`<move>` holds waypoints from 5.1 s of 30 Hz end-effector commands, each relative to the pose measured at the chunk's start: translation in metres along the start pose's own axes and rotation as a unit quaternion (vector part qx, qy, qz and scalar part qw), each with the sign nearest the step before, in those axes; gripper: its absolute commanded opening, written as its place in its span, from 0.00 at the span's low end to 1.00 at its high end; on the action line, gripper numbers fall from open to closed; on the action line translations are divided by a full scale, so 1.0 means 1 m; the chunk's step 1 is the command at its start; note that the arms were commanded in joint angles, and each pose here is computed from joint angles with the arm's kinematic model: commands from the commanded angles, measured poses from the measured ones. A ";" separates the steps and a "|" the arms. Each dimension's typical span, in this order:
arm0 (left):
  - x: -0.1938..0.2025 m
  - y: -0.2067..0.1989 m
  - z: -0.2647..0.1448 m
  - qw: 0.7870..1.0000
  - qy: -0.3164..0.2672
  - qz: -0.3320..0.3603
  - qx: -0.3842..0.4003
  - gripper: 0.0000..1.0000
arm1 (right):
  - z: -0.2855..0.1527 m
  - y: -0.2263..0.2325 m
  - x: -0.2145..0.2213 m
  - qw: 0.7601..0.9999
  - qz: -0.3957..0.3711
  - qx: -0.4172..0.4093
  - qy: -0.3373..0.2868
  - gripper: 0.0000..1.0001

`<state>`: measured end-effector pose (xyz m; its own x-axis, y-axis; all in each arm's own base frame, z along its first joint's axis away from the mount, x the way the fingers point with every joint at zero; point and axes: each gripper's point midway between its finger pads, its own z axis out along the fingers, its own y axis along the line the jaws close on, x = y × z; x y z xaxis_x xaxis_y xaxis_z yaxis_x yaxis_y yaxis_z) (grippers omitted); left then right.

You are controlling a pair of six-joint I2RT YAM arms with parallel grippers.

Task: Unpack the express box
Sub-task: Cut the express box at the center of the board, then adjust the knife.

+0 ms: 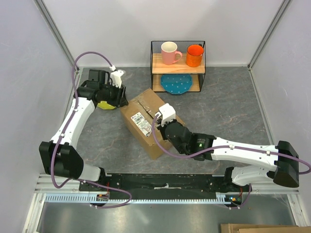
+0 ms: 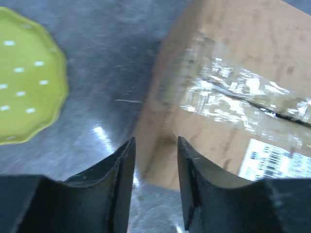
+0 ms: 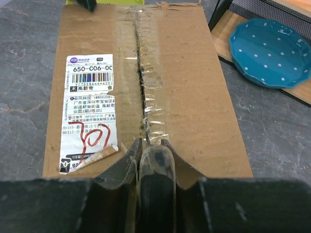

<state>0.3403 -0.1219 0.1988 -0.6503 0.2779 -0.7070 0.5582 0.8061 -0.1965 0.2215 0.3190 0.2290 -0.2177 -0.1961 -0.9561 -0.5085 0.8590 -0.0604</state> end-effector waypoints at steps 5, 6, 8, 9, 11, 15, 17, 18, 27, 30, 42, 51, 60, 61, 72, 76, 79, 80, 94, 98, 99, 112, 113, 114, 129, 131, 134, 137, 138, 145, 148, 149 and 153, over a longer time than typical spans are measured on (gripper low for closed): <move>-0.059 -0.013 -0.042 0.996 -0.075 0.032 -0.018 0.56 | 0.007 -0.009 0.031 0.997 -0.049 -0.014 0.058 0.00; -0.058 -0.022 -0.040 0.997 -0.074 0.030 -0.004 0.56 | 0.008 -0.008 0.031 0.997 -0.049 -0.015 0.058 0.00; -0.059 -0.042 -0.030 0.996 -0.072 0.044 0.026 0.57 | 0.009 -0.006 0.033 0.997 -0.049 -0.018 0.059 0.00; -0.051 -0.046 -0.021 0.996 -0.064 0.050 0.032 0.58 | 0.010 -0.006 0.033 0.997 -0.049 -0.019 0.060 0.00; -0.047 -0.055 -0.005 0.995 -0.061 0.069 0.043 0.58 | 0.010 -0.004 0.033 0.997 -0.046 -0.022 0.060 0.00; -0.027 -0.050 0.024 0.995 -0.042 0.080 0.035 0.59 | 0.010 -0.002 0.032 0.997 -0.043 -0.027 0.058 0.00; -0.029 -0.043 0.028 0.995 -0.051 0.088 0.018 0.59 | 0.009 -0.001 0.031 0.997 -0.042 -0.028 0.057 0.00; -0.027 -0.040 0.031 0.994 -0.050 0.093 0.013 0.58 | 0.009 -0.001 0.031 0.997 -0.040 -0.030 0.057 0.00; -0.012 -0.014 0.050 0.992 -0.026 0.114 -0.039 0.55 | 0.002 0.000 0.038 0.996 -0.034 -0.043 0.073 0.00; -0.002 -0.005 0.058 0.992 -0.009 0.117 -0.054 0.50 | -0.005 -0.002 0.039 0.996 -0.023 -0.045 0.076 0.00; 0.029 0.010 0.069 0.988 0.025 0.130 -0.080 0.43 | -0.031 -0.011 0.055 0.993 -0.019 -0.045 0.105 0.00; 0.063 0.014 0.075 0.984 0.064 0.141 -0.083 0.10 | -0.043 -0.009 0.050 0.993 -0.007 -0.051 0.105 0.00; 0.077 0.022 0.079 0.980 0.084 0.155 -0.095 0.05 | -0.052 -0.010 0.041 0.994 0.002 -0.052 0.098 0.00; 0.079 0.022 0.080 0.980 0.086 0.154 -0.094 0.05 | -0.053 -0.009 0.041 0.994 0.002 -0.054 0.097 0.00; 0.087 0.021 0.080 0.977 0.093 0.164 -0.095 0.04 | -0.059 -0.007 0.020 0.995 0.010 -0.057 0.082 0.00; 0.089 0.023 0.080 0.976 0.095 0.170 -0.100 0.03 | -0.064 -0.009 0.015 0.995 0.016 -0.056 0.081 0.00; 0.089 0.024 0.080 0.975 0.095 0.170 -0.104 0.03 | -0.068 -0.011 0.013 0.995 0.016 -0.056 0.085 0.00; 0.089 0.024 0.080 0.975 0.095 0.170 -0.104 0.02 | -0.069 -0.012 0.014 0.994 0.013 -0.055 0.089 0.00; 0.084 0.023 0.076 0.974 0.088 0.176 -0.111 0.02 | -0.075 -0.017 0.037 0.988 -0.003 -0.032 0.149 0.00; 0.078 0.001 0.073 0.978 0.071 0.177 -0.079 0.02 | -0.081 -0.020 0.030 0.990 0.012 -0.032 0.136 0.00; 0.071 -0.006 0.068 0.980 0.060 0.175 -0.071 0.02 | -0.081 -0.021 0.027 0.991 0.016 -0.030 0.132 0.00; 0.020 -0.088 0.008 0.979 -0.028 0.189 0.067 0.47 | -0.090 -0.022 -0.015 0.994 0.031 -0.043 0.091 0.00; 0.014 -0.096 0.002 0.978 -0.038 0.188 0.083 0.49 | -0.089 -0.022 -0.017 0.995 0.030 -0.043 0.089 0.00; -0.001 -0.103 -0.008 0.977 -0.056 0.187 0.091 0.51 | -0.089 -0.021 -0.023 0.995 0.031 -0.045 0.084 0.00; -0.006 -0.221 -0.114 0.841 -0.169 0.310 0.410 0.74 | -0.100 0.030 -0.042 0.979 0.033 -0.179 0.096 0.00; 0.001 -0.228 -0.119 0.820 -0.176 0.322 0.439 0.74 | -0.105 0.037 -0.044 0.973 0.029 -0.207 0.098 0.00; 0.012 -0.230 -0.125 0.808 -0.172 0.341 0.449 0.74 | -0.112 0.043 -0.051 0.968 0.024 -0.231 0.093 0.00; 0.026 -0.236 -0.137 0.792 -0.169 0.352 0.469 0.73 | -0.112 0.045 -0.051 0.966 0.016 -0.238 0.095 0.00; 0.028 -0.237 -0.140 0.788 -0.169 0.356 0.473 0.73 | -0.113 0.046 -0.054 0.966 0.014 -0.242 0.094 0.00; 0.036 -0.238 -0.141 0.789 -0.160 0.358 0.473 0.71 | -0.114 0.066 -0.059 0.953 -0.001 -0.284 0.105 0.00; 0.035 -0.238 -0.141 0.791 -0.160 0.359 0.470 0.65 | -0.115 0.071 -0.063 0.950 -0.002 -0.294 0.103 0.00; 0.035 -0.238 -0.141 0.791 -0.159 0.360 0.468 0.62 | -0.115 0.072 -0.064 0.950 -0.003 -0.296 0.103 0.00; 0.037 -0.238 -0.139 0.793 -0.153 0.361 0.466 0.19 | -0.116 0.074 -0.067 0.948 -0.004 -0.301 0.101 0.00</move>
<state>0.1197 -0.2298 0.2990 0.0196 0.2819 -0.9593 0.9675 -0.2472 -0.0529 0.1045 0.3338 0.2957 -0.3671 -0.3839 -0.8472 -0.8622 0.4822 0.1551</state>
